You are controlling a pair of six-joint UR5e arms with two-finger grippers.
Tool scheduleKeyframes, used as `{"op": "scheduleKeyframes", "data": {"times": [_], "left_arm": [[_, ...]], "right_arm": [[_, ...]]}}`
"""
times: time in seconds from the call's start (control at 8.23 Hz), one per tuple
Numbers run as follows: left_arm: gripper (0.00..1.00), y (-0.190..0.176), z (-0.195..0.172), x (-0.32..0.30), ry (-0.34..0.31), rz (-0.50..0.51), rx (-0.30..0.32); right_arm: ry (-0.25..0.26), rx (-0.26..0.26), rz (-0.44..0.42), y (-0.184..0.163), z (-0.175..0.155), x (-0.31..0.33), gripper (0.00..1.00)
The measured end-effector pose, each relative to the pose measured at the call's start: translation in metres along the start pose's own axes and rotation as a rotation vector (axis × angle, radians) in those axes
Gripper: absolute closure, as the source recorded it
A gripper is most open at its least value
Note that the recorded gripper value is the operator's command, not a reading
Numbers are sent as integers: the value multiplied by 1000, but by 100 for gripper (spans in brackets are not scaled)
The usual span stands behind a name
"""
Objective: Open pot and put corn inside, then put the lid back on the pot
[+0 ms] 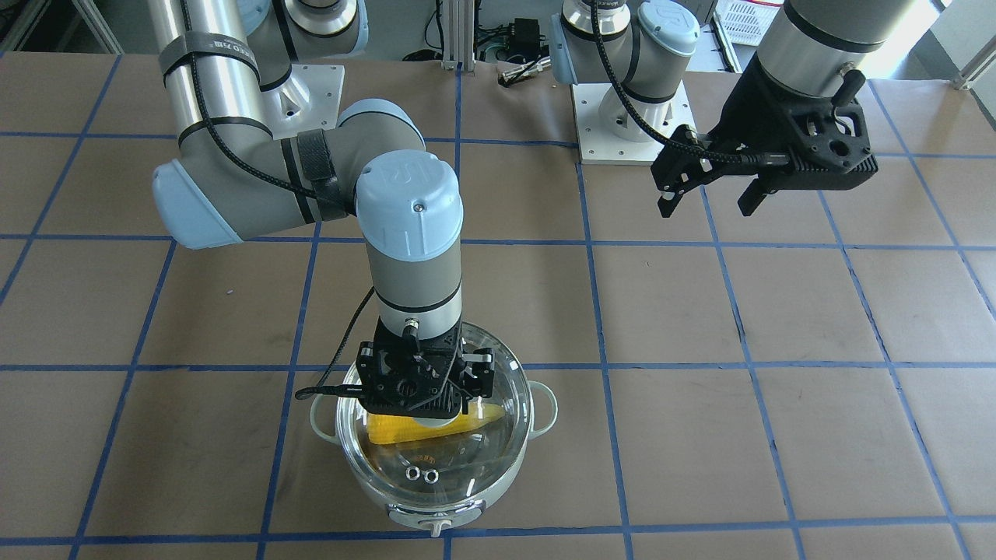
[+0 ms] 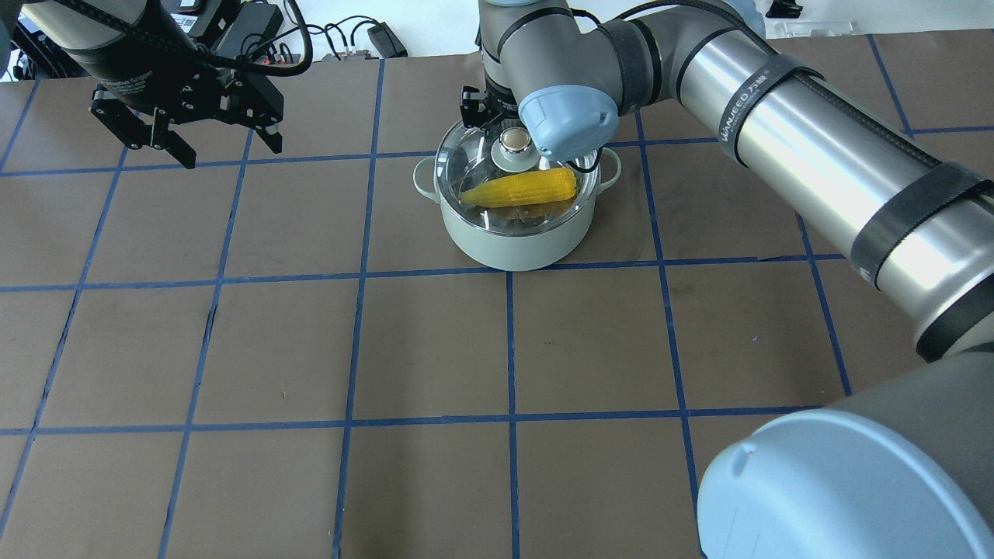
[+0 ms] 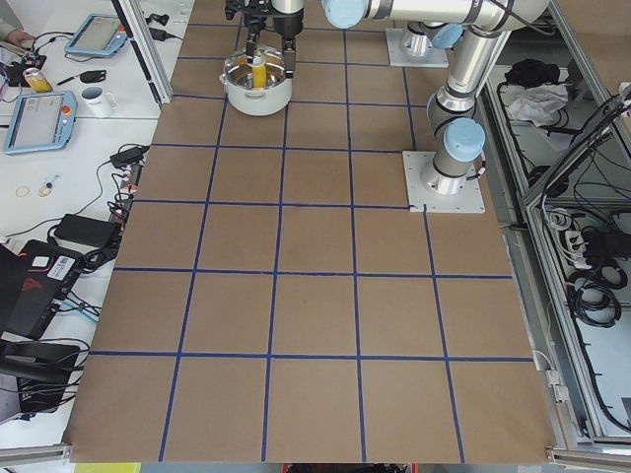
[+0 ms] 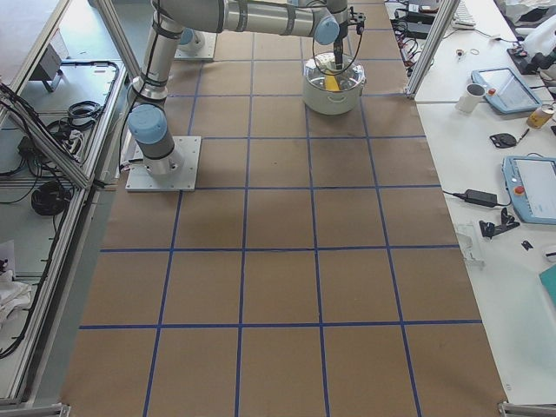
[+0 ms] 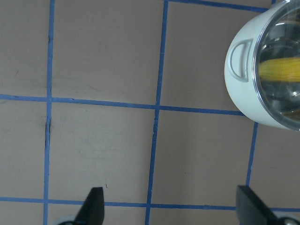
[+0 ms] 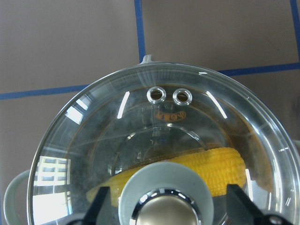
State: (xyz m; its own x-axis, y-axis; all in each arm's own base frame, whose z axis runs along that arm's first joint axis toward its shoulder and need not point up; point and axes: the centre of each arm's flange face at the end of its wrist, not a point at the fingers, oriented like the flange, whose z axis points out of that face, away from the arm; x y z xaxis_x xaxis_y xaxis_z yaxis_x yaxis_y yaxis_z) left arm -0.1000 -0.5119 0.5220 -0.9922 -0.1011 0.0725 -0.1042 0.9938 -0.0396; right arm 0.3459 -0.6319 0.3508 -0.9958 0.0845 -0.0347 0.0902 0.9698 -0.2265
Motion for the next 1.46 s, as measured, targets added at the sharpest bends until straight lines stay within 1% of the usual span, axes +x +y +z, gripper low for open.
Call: {"op": "scheduleKeyframes", "data": {"times": [0.12, 0.24, 0.36, 0.49, 0.61, 0.73, 0.85, 0.97, 1.09, 1.46], "left_arm": [[0, 0, 0, 0, 0, -6, 0], [0, 0, 0, 0, 0, -8, -1], [0, 0, 0, 0, 0, -9, -1], [0, 0, 1, 0, -1, -9, -1], [0, 0, 0, 0, -1, -10, -1], [0, 1, 0, 0, -2, -9, 0], [0, 1, 0, 0, -2, -8, 0], [0, 1, 0, 0, -2, -7, 1], [0, 1, -1, 0, -2, -6, 2], [0, 3, -3, 1, 2, -4, 6]], "right_arm": [[-7, 17, 4, 0, -18, 5, 0], [-7, 22, 12, 4, -42, 16, 0], [-2, 23, 22, 17, -76, 34, 0], [7, 25, 28, 37, -118, 65, 0], [30, -6, 31, 59, -155, 105, 0], [55, -63, 24, 84, -183, 140, 0], [71, -114, 9, 105, -202, 163, 0], [78, -137, -3, 118, -217, 174, 0], [81, -148, -9, 127, -225, 179, 0], [77, -157, -15, 132, -229, 180, 0]]}}
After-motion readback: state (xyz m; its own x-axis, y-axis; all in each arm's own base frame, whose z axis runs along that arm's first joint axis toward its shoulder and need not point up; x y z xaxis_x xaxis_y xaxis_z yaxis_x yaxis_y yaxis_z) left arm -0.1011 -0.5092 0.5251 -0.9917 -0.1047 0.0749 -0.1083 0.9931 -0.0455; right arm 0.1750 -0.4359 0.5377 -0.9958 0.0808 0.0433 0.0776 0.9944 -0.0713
